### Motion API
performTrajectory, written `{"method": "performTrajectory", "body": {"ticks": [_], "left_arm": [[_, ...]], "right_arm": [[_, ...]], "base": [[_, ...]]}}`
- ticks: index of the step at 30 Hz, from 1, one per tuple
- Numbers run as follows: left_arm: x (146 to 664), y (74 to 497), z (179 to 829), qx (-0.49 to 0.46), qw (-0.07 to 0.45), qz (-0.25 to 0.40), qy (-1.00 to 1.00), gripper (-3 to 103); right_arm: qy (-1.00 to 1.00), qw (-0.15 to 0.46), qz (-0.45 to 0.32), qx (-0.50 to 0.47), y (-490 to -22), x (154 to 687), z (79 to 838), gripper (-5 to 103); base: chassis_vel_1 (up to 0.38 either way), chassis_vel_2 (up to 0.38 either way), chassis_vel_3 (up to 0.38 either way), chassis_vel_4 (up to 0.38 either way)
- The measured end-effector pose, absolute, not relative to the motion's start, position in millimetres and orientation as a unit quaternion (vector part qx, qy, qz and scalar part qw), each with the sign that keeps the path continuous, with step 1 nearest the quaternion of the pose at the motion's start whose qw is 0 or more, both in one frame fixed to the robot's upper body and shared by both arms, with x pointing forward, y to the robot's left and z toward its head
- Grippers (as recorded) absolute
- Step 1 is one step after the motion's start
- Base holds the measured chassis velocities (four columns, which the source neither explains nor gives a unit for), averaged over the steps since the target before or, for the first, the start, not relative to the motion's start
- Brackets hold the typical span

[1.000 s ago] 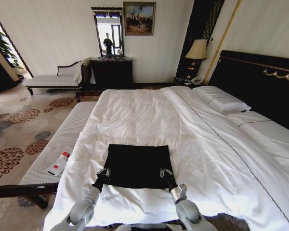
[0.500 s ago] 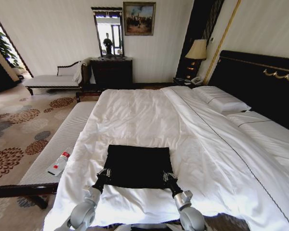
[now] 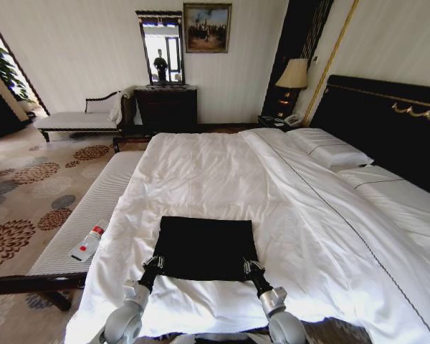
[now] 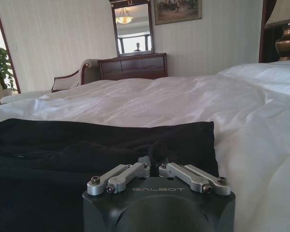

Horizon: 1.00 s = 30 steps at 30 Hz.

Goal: Fold the clothes on the bed.

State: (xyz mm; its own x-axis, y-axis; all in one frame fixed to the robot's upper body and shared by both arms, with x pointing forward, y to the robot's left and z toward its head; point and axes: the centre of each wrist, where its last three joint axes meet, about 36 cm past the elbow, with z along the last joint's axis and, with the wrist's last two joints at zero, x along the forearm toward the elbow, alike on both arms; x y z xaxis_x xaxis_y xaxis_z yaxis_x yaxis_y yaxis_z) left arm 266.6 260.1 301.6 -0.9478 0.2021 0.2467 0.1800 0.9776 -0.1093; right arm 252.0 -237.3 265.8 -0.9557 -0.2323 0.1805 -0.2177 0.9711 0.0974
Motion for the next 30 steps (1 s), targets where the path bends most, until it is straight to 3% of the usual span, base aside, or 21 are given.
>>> {"method": "performTrajectory", "body": {"ticks": [1,3,5,9,11,14,15,18,19,23,24,26,28,30], "left_arm": [[267,260,302,-0.097,0.129,0.043,-0.986,-1],[265,258,301,-0.097,0.131,0.041,-0.986,8],[264,256,301,-0.096,0.132,0.042,-0.986,8],[257,252,308,-0.096,0.128,0.041,-0.986,29],[253,251,311,-0.098,0.125,0.038,-0.987,35],[243,250,321,-0.105,0.117,0.035,-0.987,46],[243,250,321,-0.105,0.117,0.035,-0.987,46],[252,259,335,-0.092,0.107,0.049,-0.989,62],[252,259,335,-0.092,0.107,0.049,-0.989,62],[299,275,350,-0.049,0.112,0.1,-0.987,79],[299,275,350,-0.049,0.112,0.1,-0.987,79],[325,282,351,-0.029,0.132,0.137,-0.981,89],[354,292,344,-0.015,0.138,0.152,-0.979,98],[361,297,339,-0.01,0.141,0.154,-0.978,99]], "right_arm": [[-0.988,0.096,-0.038,0.114,-237,252,266,3],[-0.988,0.096,-0.035,0.115,-237,250,266,3],[-0.988,0.097,-0.032,0.116,-238,249,266,1],[-0.988,0.096,-0.028,0.118,-241,241,266,20],[-0.988,0.095,-0.028,0.117,-241,239,267,20],[-0.989,0.096,-0.029,0.112,-244,228,271,37],[-0.989,0.096,-0.029,0.112,-244,228,271,37],[-0.99,0.095,-0.039,0.095,-250,217,277,48],[-0.99,0.095,-0.039,0.095,-250,217,277,48],[-0.993,0.081,-0.05,0.07,-260,217,293,70],[-0.993,0.081,-0.05,0.07,-260,217,293,70],[-0.994,0.079,-0.052,0.061,-263,218,298,76],[-0.994,0.08,-0.052,0.056,-266,219,301,86],[-0.994,0.081,-0.053,0.058,-266,221,302,91]], "base": [[0.0,0.0,0.0,0.0],[0.0,0.0,0.0,0.0],[0.0,0.0,0.0,0.0],[0.0,0.0,0.0,0.0],[0.0,0.0,0.0,0.0],[0.0,0.0,0.0,0.0],[0.0,0.0,0.0,0.0],[0.0,0.0,0.0,0.0],[0.0,0.0,0.0,0.0],[0.0,0.0,0.0,0.0],[0.0,0.0,0.0,0.0],[0.0,0.0,0.0,0.0],[0.0,0.0,0.0,0.0],[0.0,0.0,0.0,0.0]]}}
